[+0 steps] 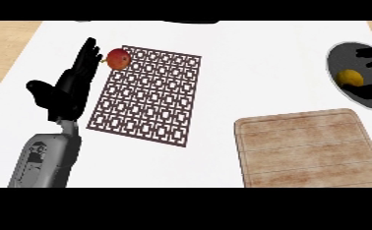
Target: Pick the lemon from the cutting board and place it in the pan
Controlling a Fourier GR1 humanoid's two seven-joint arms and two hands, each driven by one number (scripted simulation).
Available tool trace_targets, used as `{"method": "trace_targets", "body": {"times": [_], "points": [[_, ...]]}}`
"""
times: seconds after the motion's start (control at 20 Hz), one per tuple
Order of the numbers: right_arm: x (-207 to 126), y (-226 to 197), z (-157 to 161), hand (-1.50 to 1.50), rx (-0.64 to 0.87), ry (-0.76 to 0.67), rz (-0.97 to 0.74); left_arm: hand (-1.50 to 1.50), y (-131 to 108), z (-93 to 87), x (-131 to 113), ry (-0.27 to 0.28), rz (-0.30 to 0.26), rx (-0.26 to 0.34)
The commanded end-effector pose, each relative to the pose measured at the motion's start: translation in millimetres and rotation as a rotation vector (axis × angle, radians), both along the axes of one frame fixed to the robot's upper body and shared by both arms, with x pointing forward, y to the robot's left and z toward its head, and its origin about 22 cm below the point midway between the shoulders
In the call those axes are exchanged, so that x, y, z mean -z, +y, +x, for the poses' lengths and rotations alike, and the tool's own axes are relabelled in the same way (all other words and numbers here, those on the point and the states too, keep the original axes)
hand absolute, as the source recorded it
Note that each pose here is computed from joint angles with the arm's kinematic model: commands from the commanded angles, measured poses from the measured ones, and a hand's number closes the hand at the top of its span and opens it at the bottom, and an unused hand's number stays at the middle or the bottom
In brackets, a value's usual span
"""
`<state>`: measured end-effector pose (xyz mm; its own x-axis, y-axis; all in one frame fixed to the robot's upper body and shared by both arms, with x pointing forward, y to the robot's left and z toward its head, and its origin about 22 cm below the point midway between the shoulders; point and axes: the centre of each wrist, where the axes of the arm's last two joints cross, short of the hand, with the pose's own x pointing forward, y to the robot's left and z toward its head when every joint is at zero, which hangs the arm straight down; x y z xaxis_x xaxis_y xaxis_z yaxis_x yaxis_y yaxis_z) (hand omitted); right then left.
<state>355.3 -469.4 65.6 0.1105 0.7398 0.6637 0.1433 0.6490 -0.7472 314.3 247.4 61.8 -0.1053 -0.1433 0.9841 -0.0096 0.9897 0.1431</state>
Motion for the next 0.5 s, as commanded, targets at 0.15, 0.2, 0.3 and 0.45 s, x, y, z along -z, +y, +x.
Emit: {"method": "trace_targets", "body": {"times": [0.15,0.2,0.3,0.45], "points": [[10,-6,-8,-1.5,-0.058,-0.023,0.094,0.0,4,1.0,-7,-0.006,0.001,0.0],[0,-10,-6,-1.5,-0.055,-0.084,0.127,0.0,-5,0.0,-6,-0.008,-0.005,-0.001],[-1,-10,-6,-1.5,-0.053,-0.156,0.186,0.0,8,-4.7,6,0.001,0.003,-0.02],[-1,-22,-15,-1.5,-0.013,-0.264,0.307,0.0,11,-9.4,6,0.018,0.012,-0.031]]}}
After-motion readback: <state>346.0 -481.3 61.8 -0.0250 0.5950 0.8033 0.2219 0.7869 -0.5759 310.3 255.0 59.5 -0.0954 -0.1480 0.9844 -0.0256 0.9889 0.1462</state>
